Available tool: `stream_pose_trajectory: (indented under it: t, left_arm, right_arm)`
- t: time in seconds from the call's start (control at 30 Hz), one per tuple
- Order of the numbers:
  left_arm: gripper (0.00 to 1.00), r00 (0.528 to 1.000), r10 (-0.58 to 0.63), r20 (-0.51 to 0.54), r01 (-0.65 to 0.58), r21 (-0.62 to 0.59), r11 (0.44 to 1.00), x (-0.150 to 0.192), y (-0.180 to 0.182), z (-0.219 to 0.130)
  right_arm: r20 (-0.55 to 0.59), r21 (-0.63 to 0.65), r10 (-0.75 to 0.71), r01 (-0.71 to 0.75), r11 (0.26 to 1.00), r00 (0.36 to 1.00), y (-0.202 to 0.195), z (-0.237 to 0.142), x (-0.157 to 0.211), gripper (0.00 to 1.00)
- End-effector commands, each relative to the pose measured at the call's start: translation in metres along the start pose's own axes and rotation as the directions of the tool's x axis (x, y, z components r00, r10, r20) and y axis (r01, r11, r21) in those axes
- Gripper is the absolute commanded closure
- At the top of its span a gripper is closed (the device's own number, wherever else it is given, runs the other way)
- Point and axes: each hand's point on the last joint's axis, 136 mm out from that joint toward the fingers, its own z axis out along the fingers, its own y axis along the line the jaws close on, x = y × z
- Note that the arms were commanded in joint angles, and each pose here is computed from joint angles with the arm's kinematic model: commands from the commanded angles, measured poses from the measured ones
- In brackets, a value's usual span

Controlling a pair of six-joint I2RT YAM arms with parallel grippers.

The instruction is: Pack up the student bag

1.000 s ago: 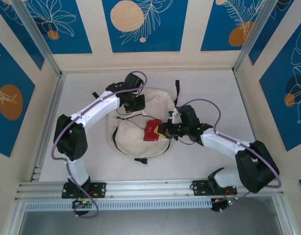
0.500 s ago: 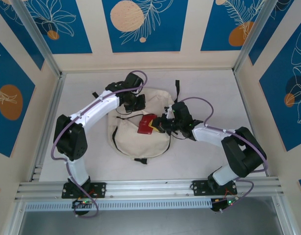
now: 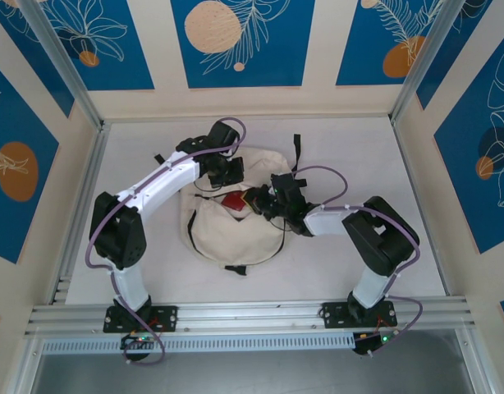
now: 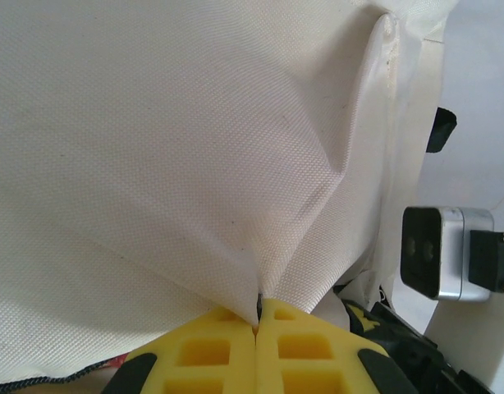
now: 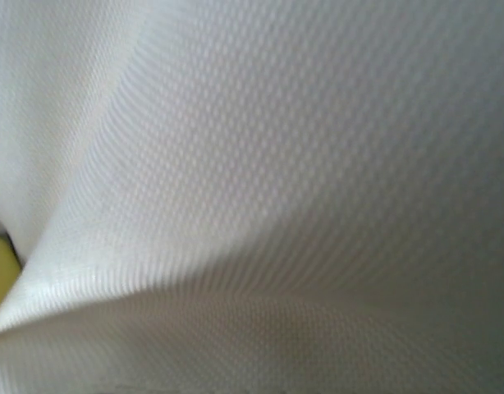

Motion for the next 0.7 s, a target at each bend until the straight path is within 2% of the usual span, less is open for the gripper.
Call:
stream_pose_trajectory:
  t: [0.0,0.03,0.17,0.2,0.37,0.53,0.67]
  left_arm:
    - [1.00,1.000,-0.018,-0.001,0.018,0.051,0.999,-0.002,-0.009,-0.008]
    - [1.00,1.000,-0.019,-0.002,0.019,0.051,0.999,-0.002,-0.009,-0.007]
    - [1.00,1.000,-0.024,0.002,0.024,0.049,0.999,-0.003,-0.007,-0.008]
    - [1.00,1.000,-0.025,0.003,0.025,0.047,0.999,-0.003,-0.007,-0.008]
    - [1.00,1.000,-0.022,0.002,0.022,0.046,0.999,-0.004,-0.006,-0.006]
    - [1.00,1.000,-0.018,0.002,0.018,0.055,0.998,-0.006,-0.007,-0.007]
    - [1.00,1.000,-0.018,0.002,0.018,0.054,0.998,-0.006,-0.006,-0.007]
  right_arm:
    - [0.121,-0.069,0.024,-0.015,0.997,0.992,0.023,0.007,-0.024,0.91]
    - [0.117,-0.063,0.040,-0.033,0.997,0.992,0.020,0.008,-0.024,0.89]
    - [0.016,-0.027,0.084,-0.084,0.996,0.996,0.012,0.010,-0.009,0.64]
    - [-0.006,-0.007,0.096,-0.096,0.995,0.995,0.009,0.009,-0.005,0.62]
    - [-0.085,0.071,0.130,-0.124,0.990,0.988,0.002,-0.004,0.018,0.60]
    - [-0.098,0.201,0.170,-0.148,0.968,0.981,-0.018,-0.016,0.035,0.60]
    - [-0.087,0.235,0.149,-0.125,0.964,0.985,-0.021,-0.019,0.043,0.60]
